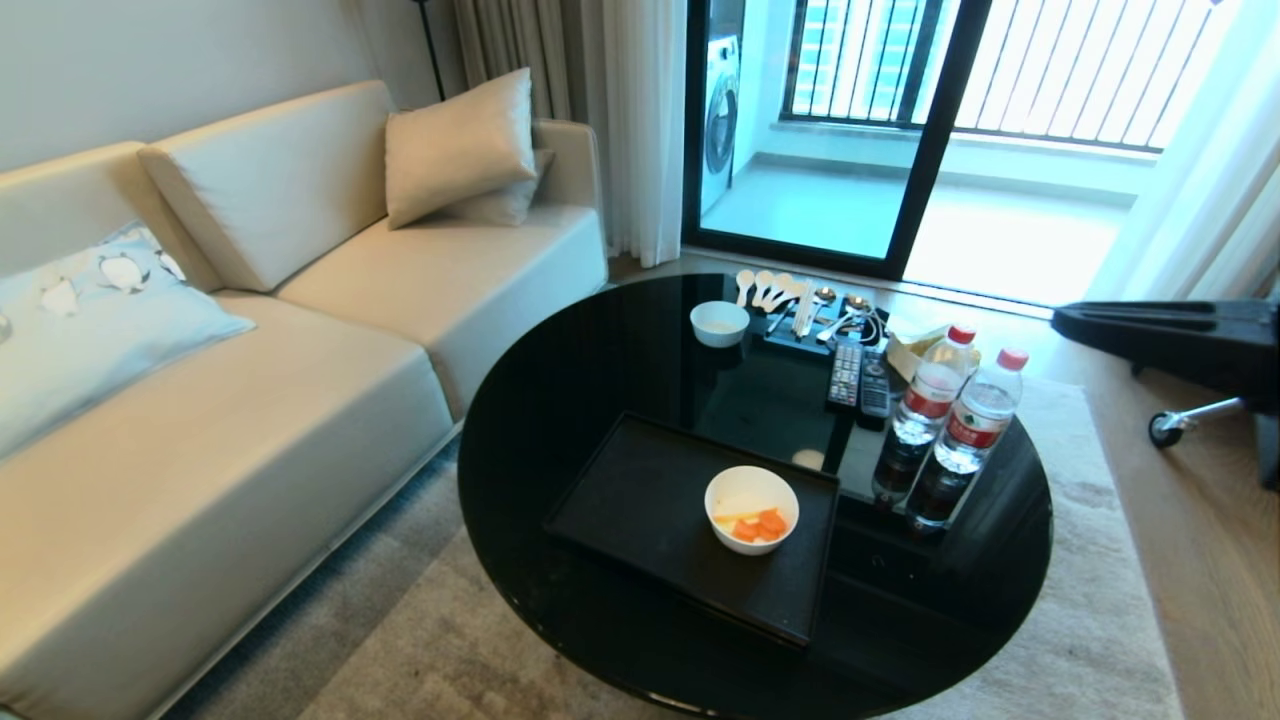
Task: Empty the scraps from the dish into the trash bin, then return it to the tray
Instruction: Pick up the bowl with leftover food
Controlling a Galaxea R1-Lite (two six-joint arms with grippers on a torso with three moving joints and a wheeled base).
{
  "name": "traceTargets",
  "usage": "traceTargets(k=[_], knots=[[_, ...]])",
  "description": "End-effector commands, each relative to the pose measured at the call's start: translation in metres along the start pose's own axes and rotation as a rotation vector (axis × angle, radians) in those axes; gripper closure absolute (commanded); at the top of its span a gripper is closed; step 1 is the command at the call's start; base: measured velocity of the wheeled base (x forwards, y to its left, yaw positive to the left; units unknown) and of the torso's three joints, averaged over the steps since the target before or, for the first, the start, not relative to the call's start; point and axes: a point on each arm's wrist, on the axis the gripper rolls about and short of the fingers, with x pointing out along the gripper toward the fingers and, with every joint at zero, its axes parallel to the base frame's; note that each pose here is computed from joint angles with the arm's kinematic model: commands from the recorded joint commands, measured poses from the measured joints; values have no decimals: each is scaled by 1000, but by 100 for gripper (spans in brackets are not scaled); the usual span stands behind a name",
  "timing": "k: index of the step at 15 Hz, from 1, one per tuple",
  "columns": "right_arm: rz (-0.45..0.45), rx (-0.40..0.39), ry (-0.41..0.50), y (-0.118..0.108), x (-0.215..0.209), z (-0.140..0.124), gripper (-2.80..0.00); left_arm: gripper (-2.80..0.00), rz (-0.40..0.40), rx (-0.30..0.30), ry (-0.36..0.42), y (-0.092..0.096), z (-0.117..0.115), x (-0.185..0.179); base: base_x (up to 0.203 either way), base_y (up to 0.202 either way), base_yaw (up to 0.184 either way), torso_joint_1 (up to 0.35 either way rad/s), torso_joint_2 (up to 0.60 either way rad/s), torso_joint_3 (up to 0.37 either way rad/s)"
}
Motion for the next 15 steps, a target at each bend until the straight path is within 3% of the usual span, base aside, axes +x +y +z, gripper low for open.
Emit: traceTargets(k=[1,4,9,15], knots=[[9,23,76,-9,60,-14,0,0,0,-1,-1,0,0,0,0,0,0,0,0,0],[-89,101,125,-13,109,-14,0,0,0,-1,-1,0,0,0,0,0,0,0,0,0],[-279,503,289,7,178,-36,0,0,0,-1,-1,0,0,0,0,0,0,0,0,0],[-446,808,565,21,211,-97,0,0,0,-1,-1,0,0,0,0,0,0,0,0,0]])
